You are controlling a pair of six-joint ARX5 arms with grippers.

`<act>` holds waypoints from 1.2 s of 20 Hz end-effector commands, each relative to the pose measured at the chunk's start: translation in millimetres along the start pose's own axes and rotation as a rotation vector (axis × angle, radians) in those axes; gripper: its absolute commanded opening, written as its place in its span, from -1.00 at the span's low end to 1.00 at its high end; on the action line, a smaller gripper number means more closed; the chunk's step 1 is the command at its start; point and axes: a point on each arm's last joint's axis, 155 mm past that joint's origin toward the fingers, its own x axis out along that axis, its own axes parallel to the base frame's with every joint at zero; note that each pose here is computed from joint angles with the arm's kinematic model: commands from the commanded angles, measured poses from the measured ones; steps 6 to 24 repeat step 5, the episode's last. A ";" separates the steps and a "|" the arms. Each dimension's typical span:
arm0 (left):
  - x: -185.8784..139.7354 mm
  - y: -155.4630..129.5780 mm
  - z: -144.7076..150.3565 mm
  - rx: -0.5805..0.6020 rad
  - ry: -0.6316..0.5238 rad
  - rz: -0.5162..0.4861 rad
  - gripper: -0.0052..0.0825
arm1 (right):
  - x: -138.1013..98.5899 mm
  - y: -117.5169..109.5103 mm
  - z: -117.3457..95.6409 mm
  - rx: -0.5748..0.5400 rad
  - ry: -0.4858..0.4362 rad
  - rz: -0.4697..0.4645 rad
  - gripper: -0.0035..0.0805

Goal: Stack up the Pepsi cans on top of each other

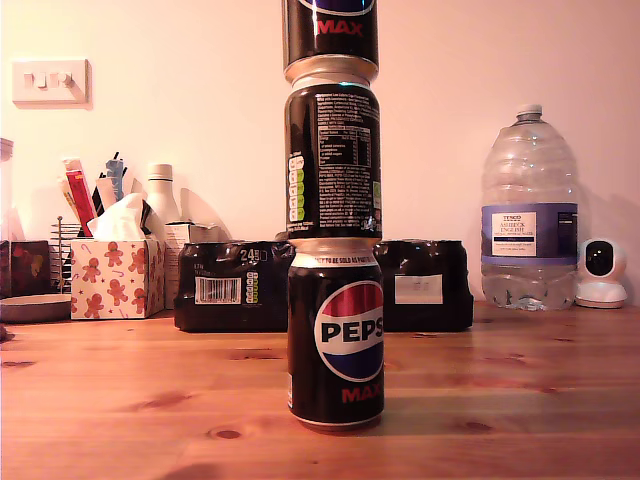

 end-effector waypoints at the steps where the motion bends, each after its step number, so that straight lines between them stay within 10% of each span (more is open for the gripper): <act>1: 1.1 1.6 -12.0 -0.015 0.039 0.004 -0.92 | 2.6 -0.5 -19.8 -0.003 0.062 -0.001 -0.94; 24: -0.8 4.6 -34.0 -0.037 0.126 0.018 -0.92 | 1.3 -1.3 -33.8 -0.006 0.118 -0.004 -0.94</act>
